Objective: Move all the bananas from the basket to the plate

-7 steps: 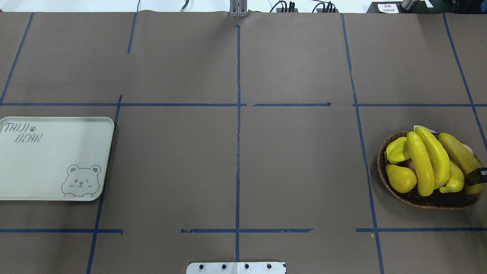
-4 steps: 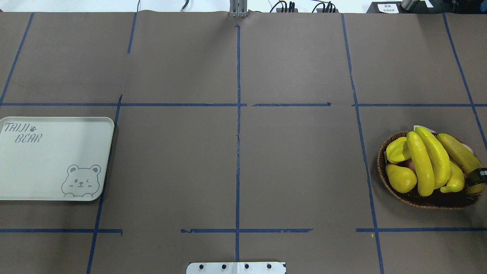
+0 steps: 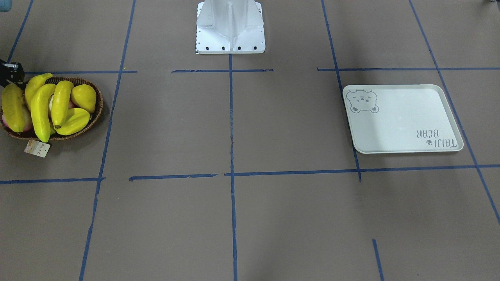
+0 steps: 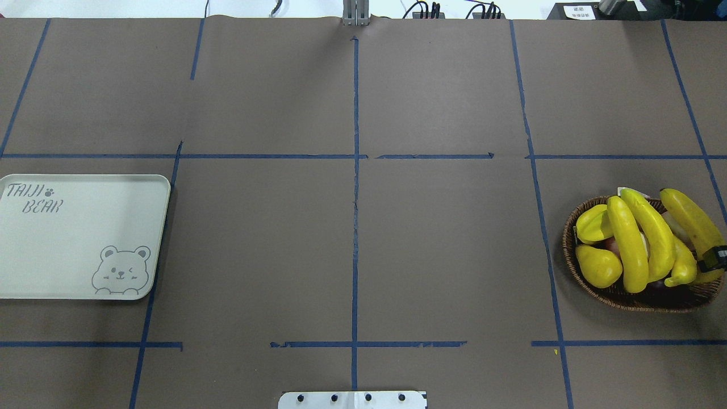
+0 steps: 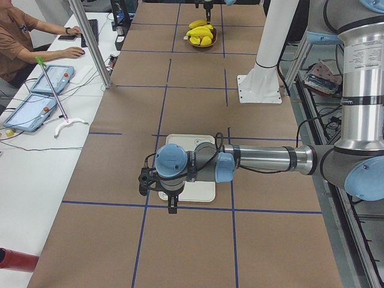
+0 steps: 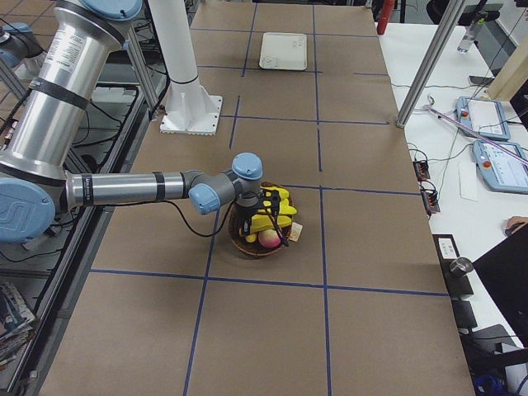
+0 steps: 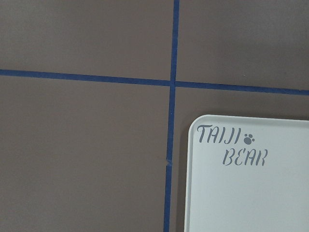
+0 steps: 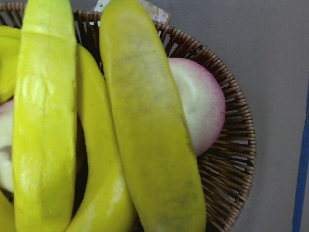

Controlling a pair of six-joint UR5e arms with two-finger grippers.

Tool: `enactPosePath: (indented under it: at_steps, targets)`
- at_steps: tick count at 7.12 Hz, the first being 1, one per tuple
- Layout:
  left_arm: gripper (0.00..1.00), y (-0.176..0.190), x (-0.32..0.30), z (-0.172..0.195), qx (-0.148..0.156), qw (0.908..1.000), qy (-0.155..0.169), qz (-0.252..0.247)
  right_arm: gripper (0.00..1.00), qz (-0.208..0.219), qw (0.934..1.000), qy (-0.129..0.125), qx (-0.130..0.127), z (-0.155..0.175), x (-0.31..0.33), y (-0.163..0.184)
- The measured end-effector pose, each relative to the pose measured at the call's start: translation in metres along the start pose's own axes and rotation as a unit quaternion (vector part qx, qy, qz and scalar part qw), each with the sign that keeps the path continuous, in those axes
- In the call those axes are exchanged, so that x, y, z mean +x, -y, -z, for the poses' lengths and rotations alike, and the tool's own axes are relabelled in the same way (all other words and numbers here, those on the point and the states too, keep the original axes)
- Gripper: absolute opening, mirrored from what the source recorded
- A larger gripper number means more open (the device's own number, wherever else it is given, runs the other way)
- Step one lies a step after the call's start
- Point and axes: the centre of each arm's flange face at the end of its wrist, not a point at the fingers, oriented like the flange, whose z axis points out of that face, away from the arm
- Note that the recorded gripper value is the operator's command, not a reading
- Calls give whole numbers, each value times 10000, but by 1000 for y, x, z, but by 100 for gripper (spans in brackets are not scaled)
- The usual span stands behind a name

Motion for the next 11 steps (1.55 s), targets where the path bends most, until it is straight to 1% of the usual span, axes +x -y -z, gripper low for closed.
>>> enactPosePath:
  at_steps: [3,5,8,9,10,11]
  targets:
    - [100,1,3,2,23,10000,-9,8,0,-119,9991,409,84,30,12,-1]
    - [100,1,5,3,23,9999,-121,16,0,-178,9968,752,204,63,6,-4]
    - [100,1,7,3,19,9998,-182,18,0,-161,9942,1044,220,120,-35,-11]
    - [100,1,7,3,20,9998,-186,17,0,-77,9930,1148,276,134,-50,-7]
    - [100,2,8,3,31,9998,-189,3,0,81,9915,1248,362,144,-69,5]
    - [100,4,12,5,55,9998,-192,-48,0,299,9894,1350,440,152,-96,25]
